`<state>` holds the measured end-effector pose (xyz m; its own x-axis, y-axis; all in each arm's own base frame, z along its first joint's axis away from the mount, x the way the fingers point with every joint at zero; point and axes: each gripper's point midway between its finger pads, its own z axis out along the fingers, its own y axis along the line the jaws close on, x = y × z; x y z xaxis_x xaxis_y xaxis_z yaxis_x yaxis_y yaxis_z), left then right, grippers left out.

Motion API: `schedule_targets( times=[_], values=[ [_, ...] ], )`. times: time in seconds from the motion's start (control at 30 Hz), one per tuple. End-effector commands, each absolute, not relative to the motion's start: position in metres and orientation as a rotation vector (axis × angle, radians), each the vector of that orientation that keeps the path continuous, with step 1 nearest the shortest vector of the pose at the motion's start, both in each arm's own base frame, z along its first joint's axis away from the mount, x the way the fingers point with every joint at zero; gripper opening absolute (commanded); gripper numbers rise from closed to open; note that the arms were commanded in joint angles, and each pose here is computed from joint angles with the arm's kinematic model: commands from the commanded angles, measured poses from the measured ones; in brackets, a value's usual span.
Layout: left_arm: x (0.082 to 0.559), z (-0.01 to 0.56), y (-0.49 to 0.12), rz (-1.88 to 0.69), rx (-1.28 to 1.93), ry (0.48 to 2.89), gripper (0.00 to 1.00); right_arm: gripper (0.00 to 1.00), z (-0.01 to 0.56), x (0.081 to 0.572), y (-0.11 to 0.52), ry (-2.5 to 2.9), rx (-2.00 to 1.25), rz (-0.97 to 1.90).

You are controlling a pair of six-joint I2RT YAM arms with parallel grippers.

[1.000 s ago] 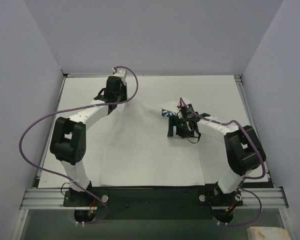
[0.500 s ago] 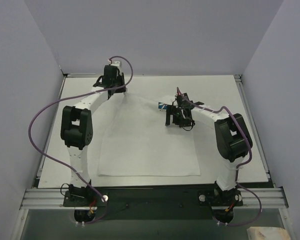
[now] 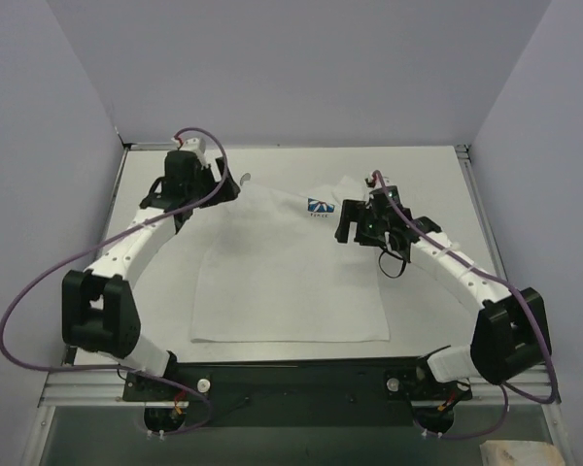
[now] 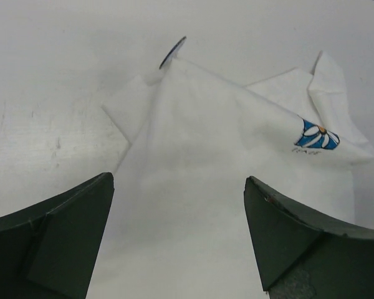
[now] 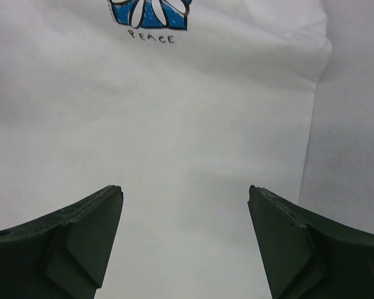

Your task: Pin the brooch onto the clothing

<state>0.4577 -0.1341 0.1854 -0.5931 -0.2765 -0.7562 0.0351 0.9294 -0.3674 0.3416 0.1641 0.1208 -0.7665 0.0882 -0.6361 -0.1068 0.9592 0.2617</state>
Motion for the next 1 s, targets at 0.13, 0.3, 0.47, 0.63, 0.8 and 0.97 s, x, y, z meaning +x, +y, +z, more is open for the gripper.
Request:
schedule_targets(
  times=[0.13,0.3,0.47,0.63,0.8,0.97],
  values=[
    [0.354,0.184,-0.104,-0.485,-0.321,2.169,0.95,0.84,0.113,0.282,0.123,2.390,0.084,0.294],
    [0.291,0.150,-0.069,-0.329,-0.520,2.268,0.94,0.82,0.092,0.249,0.098,2.462,0.215,0.217],
    [0.236,0.116,-0.061,-0.268,-0.667,2.459,0.94,0.79,0.065,0.214,0.086,2.610,0.386,0.178],
    [0.215,0.101,-0.061,-0.254,-0.807,2.512,0.94,0.77,0.034,0.183,0.082,2.716,0.515,0.168],
    [0.197,0.076,-0.051,-0.156,-0.937,2.562,0.96,0.75,0.022,0.164,0.084,2.761,0.598,0.195],
    [0.179,0.052,-0.053,-0.120,-1.046,2.640,0.97,0.74,0.013,0.142,0.079,2.825,0.624,0.163]
  ],
)
